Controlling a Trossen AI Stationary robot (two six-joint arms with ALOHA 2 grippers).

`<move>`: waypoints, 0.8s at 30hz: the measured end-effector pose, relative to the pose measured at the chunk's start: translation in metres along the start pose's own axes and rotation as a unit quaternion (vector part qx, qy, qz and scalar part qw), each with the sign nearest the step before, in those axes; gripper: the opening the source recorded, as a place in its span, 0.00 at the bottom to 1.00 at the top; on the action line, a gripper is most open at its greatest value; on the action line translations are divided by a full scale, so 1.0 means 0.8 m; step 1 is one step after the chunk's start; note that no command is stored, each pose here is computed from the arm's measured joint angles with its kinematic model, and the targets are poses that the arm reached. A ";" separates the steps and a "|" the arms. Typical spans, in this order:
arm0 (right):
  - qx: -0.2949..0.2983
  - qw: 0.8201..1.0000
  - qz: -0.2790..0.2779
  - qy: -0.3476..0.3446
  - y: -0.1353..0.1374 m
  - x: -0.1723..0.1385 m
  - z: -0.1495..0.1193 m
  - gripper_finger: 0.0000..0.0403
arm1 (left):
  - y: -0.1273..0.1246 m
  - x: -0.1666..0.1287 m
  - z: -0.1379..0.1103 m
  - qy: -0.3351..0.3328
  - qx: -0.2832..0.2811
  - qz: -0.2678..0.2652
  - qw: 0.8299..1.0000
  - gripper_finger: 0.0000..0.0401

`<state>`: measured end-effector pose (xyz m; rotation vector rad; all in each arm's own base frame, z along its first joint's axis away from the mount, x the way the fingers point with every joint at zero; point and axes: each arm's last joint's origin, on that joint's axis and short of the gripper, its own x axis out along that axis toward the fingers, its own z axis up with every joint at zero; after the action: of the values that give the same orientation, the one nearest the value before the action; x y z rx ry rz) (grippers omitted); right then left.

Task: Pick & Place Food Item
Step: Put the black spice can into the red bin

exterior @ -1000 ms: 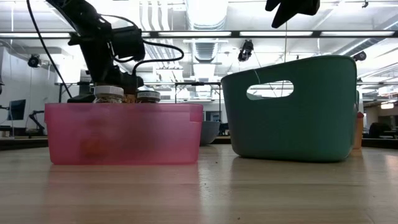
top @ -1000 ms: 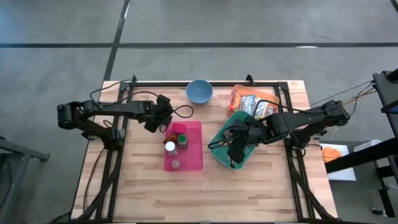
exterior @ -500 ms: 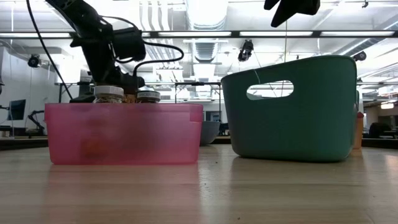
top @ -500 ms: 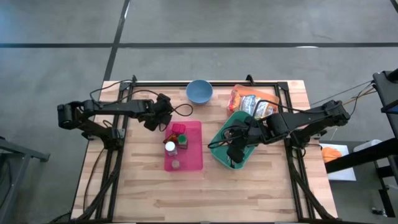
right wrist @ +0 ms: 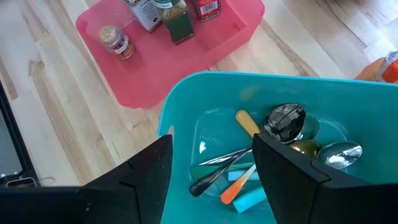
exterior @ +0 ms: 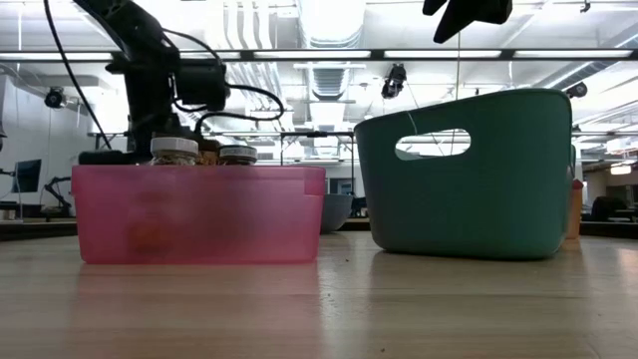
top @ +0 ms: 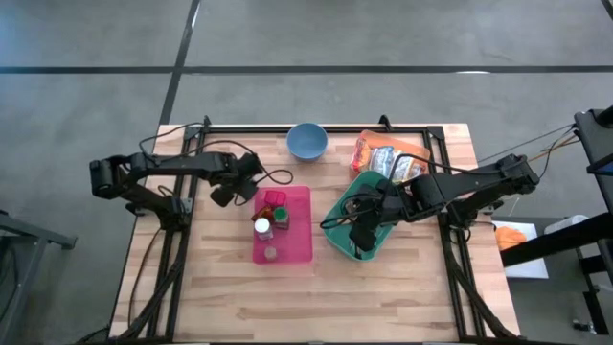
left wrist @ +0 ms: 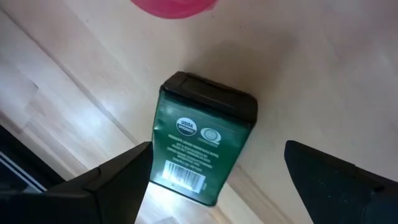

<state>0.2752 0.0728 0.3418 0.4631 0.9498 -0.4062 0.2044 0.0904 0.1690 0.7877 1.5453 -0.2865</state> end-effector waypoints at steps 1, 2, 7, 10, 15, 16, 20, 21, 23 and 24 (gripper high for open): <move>0.000 1.000 0.000 0.000 0.000 0.000 0.000 0.55 | 0.001 0.001 0.000 0.000 0.008 0.000 1.000 0.91; 0.000 1.000 0.000 0.000 0.000 0.000 0.000 0.55 | 0.002 0.002 0.000 0.000 0.013 0.001 1.000 0.91; 0.002 1.000 0.001 0.000 0.000 0.000 0.000 0.55 | 0.009 0.014 0.003 0.007 0.021 0.004 1.000 0.91; 0.003 1.000 0.004 0.001 0.002 -0.001 -0.001 0.55 | 0.012 0.019 0.005 0.015 0.034 0.012 0.999 0.91; 0.003 1.000 0.007 0.003 0.005 -0.002 -0.005 0.55 | 0.014 0.035 0.002 0.033 0.053 -0.011 0.998 0.91; 0.002 1.000 0.008 0.003 0.006 -0.002 -0.006 0.55 | 0.014 0.039 0.001 0.036 0.056 -0.016 0.998 0.91; -0.001 1.000 0.010 0.005 0.008 -0.003 -0.008 0.55 | 0.016 0.051 0.000 0.045 0.068 -0.027 0.996 0.91; -0.001 1.000 0.011 0.005 0.008 -0.003 -0.009 0.55 | 0.017 0.051 0.000 0.046 0.072 -0.027 0.996 0.91; -0.003 1.000 0.012 0.006 0.009 -0.004 -0.010 0.55 | 0.018 0.053 0.001 0.045 0.080 -0.026 0.995 0.91; -0.004 1.000 0.013 0.006 0.010 -0.004 -0.010 0.55 | 0.018 0.053 0.000 0.045 0.082 -0.026 0.995 0.91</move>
<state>0.2722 0.0839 0.3418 0.4705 0.9550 -0.3777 0.2158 0.1136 0.1322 0.8985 1.6434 -0.4252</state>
